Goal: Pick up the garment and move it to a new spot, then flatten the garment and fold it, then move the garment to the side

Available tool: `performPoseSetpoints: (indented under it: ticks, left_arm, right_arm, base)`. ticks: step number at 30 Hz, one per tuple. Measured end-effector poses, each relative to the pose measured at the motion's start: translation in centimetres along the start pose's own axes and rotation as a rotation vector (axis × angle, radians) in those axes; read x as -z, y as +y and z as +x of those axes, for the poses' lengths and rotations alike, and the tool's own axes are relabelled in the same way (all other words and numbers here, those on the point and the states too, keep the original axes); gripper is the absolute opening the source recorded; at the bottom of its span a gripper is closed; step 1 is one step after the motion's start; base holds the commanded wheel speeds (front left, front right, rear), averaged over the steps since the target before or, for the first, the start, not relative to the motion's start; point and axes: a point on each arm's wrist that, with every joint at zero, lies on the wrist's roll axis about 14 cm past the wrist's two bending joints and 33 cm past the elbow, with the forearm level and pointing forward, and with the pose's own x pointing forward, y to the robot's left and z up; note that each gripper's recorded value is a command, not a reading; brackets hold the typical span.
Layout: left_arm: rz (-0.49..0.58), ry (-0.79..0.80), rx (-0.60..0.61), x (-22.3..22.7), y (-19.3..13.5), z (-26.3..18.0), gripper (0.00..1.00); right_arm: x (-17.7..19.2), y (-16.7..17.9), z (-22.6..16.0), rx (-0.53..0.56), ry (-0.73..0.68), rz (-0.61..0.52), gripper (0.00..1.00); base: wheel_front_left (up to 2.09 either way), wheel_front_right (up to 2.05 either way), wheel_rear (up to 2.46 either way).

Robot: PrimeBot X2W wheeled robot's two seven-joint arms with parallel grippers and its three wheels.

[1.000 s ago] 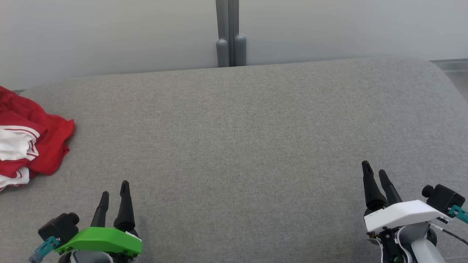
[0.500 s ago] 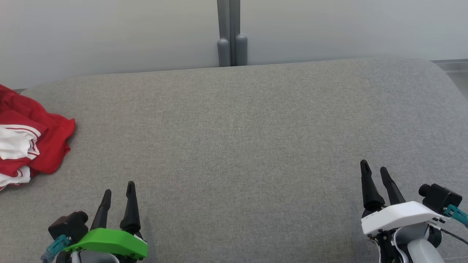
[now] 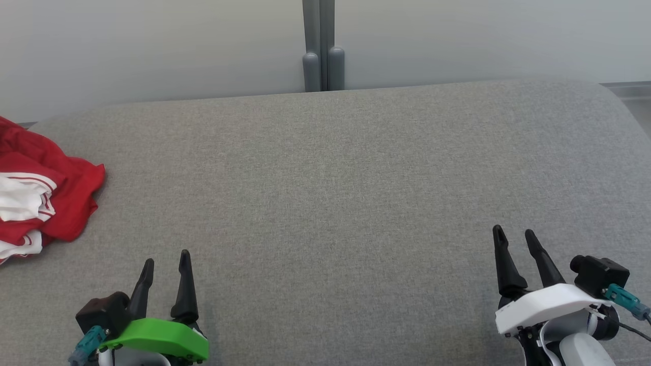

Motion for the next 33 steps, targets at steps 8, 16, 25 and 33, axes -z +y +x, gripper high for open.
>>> performPoseSetpoints:
  ticks: [8,16,25,33]
  left_arm:
    - [0.079,-0.017,0.021,-0.36,-0.39,0.0,1.0]
    - [0.143,-0.019,0.031,-0.17,-0.52,-0.23,1.0]
    - [0.208,-0.015,0.044,0.16,-0.66,-0.34,1.0]
    - [0.261,-0.019,0.052,0.3,-0.77,-0.5,1.0]
  right_arm:
    - [0.02,0.3,0.06,-0.019,-0.003,-0.082,1.0]
    - [-0.06,0.56,0.08,-0.034,-0.011,-0.148,1.0]
    - [0.0,0.77,0.09,-0.048,-0.016,-0.215,1.0]
    - [0.19,0.98,0.01,-0.062,-0.016,-0.273,1.0]
  base:
    - [0.0,0.0,0.0]
    - [0.0,0.0,0.0]
    - [0.0,0.0,0.0]
    - [0.0,0.0,0.0]
